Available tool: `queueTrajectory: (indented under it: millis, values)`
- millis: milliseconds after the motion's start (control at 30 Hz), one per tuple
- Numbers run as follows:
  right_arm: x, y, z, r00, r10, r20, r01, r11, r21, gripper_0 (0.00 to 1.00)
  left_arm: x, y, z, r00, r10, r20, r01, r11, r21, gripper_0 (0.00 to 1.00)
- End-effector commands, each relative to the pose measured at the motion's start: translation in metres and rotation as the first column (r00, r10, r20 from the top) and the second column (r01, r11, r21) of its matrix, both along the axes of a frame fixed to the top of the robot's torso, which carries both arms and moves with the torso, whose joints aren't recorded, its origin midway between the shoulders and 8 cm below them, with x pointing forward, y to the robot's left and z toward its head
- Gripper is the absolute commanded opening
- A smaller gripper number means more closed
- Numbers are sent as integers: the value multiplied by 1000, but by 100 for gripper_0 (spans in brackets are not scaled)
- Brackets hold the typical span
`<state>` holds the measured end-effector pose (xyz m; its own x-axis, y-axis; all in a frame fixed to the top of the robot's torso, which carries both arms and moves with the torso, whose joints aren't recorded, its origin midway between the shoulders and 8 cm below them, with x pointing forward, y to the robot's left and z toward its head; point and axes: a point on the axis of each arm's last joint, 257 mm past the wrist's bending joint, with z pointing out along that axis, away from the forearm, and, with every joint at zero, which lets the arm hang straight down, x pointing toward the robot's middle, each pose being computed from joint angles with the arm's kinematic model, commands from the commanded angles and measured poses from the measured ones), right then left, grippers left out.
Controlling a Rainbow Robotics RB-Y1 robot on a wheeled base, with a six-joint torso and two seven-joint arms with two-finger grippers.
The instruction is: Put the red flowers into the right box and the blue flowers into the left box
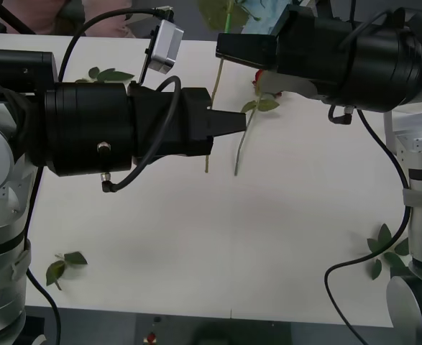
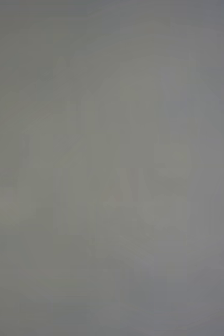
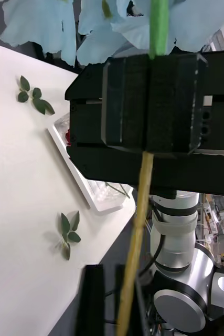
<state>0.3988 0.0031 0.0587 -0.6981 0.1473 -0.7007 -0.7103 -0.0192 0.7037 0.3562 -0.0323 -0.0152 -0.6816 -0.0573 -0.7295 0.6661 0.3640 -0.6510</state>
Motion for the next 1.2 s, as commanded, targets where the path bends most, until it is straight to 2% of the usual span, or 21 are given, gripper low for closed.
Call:
queueTrajectory:
  millis: [33,67,100,133,167,200,267,667,900,967,1067,1200]
  values:
    - [-9,6,11,996,17,82,-17,1000,-1,5,0,1,18,999,7,37,-6,1000,-22,0]
    - [-9,6,11,996,17,82,-17,1000,-1,33,0,1,19,999,8,37,-7,1000,-24,0]
    - [-9,6,11,996,17,82,-17,1000,-1,45,0,1,19,999,9,38,-8,1000,-25,0]
    - [-9,6,11,996,17,82,-17,1000,-1,66,0,2,19,999,11,42,-10,1000,-22,0]
    - [-9,6,11,996,17,82,-17,1000,-1,74,1,3,19,999,13,41,-12,1000,-21,0]
    - [-9,6,11,996,17,82,-17,1000,-1,87,2,5,18,999,14,42,-13,1000,-15,0]
    - [-9,6,11,996,17,82,-17,1000,-1,99,2,7,17,999,13,48,-13,1000,-6,0]
    - [-9,6,11,996,17,82,-17,1000,-1,100,9,98,14,996,83,33,-85,994,63,0]
    - [-9,6,11,996,17,82,-17,1000,-1,100,27,187,7,963,265,54,-271,948,168,0]
    - [-4,2,-1,999,-2,52,2,1000,4,100,35,218,1,938,340,68,-347,912,219,0]
    - [8,-6,-3,994,-74,79,77,997,-26,100,44,255,-8,905,423,56,-422,868,260,0]
    - [42,-24,-22,970,-215,111,229,965,-125,100,55,302,-27,856,516,8,-496,818,292,0]
